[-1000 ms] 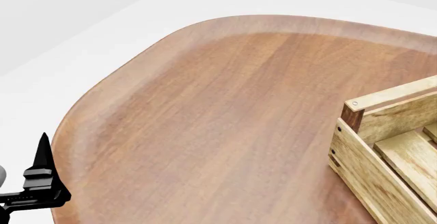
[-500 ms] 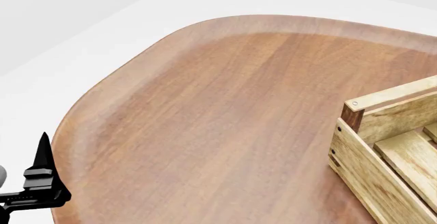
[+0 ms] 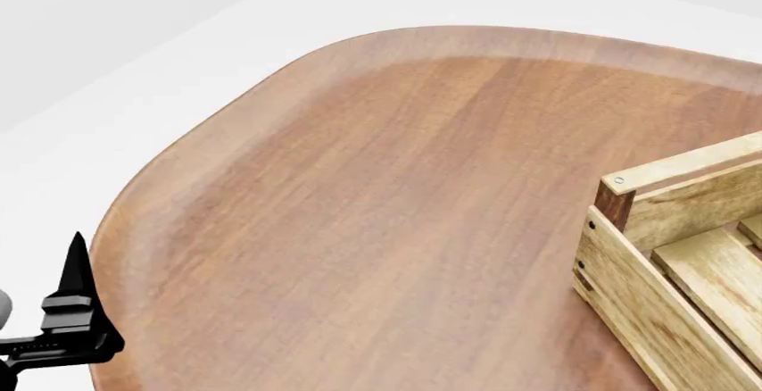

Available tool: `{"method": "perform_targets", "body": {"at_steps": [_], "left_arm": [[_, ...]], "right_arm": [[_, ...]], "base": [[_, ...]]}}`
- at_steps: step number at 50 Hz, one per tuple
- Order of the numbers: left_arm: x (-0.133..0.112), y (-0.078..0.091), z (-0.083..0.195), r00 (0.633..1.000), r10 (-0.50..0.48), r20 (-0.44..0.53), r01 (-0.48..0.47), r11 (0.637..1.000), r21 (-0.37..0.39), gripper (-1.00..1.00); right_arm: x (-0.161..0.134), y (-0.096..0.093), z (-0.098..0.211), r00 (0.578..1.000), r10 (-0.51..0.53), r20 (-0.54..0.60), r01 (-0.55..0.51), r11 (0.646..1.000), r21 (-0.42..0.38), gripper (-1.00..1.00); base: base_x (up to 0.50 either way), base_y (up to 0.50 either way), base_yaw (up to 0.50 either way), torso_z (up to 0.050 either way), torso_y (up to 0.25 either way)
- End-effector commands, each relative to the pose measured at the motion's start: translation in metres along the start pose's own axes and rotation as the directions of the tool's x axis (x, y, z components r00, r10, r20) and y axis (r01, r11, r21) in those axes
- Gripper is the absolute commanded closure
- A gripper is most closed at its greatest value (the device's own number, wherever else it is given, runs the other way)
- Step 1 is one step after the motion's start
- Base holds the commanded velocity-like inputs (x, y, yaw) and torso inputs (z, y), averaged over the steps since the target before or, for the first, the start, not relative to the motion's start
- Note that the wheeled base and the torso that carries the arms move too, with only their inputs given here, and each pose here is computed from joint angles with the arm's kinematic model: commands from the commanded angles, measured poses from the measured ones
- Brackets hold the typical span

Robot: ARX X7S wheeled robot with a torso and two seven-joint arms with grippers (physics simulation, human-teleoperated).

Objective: Pick up the salad dressing and put it in the tray.

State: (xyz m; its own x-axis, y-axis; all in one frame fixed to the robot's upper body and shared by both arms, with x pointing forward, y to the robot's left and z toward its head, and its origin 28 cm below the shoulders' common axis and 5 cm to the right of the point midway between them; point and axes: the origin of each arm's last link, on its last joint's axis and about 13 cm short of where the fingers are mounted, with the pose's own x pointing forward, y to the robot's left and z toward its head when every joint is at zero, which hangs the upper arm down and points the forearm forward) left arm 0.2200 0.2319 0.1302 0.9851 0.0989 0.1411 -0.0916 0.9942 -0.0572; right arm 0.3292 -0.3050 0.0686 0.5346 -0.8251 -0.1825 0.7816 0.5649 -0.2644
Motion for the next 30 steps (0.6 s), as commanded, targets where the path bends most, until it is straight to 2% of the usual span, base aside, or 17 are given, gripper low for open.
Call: {"method": "perform_targets", "body": {"at_steps": [1,18,27,30], "left_arm": [[0.000,0.000,0.000,1.000,0.001,0.000,-0.001,1.000,0.000,-1.00],[-0.001,0.000,0.000,1.000,0.001,-0.001,-0.001,1.000,0.000,-1.00],[0.000,-0.001,0.001,1.000,-0.001,0.002,0.001,1.000,0.002,-1.00],[0.000,-0.001,0.002,1.000,-0.001,0.004,0.001,1.000,0.002,-1.00]], "right_arm": [[0.000,0.000,0.000,1.000,0.002,0.007,-0.002,1.000,-0.009,-1.00],[0.001,-0.002,0.000,1.000,-0.010,0.005,0.010,1.000,-0.004,-1.00],[0.007,-0.009,0.013,0.999,-0.009,0.043,0.009,1.000,0.014,-1.00],[0.008,-0.008,0.017,0.997,0.002,0.084,-0.001,1.000,-0.017,-1.00]], "base": [[0.00,0.00,0.00,0.000,0.000],[0.00,0.00,0.00,0.000,0.000],[0.00,0.00,0.00,0.000,0.000],[0.00,0.00,0.00,0.000,0.000]]}}
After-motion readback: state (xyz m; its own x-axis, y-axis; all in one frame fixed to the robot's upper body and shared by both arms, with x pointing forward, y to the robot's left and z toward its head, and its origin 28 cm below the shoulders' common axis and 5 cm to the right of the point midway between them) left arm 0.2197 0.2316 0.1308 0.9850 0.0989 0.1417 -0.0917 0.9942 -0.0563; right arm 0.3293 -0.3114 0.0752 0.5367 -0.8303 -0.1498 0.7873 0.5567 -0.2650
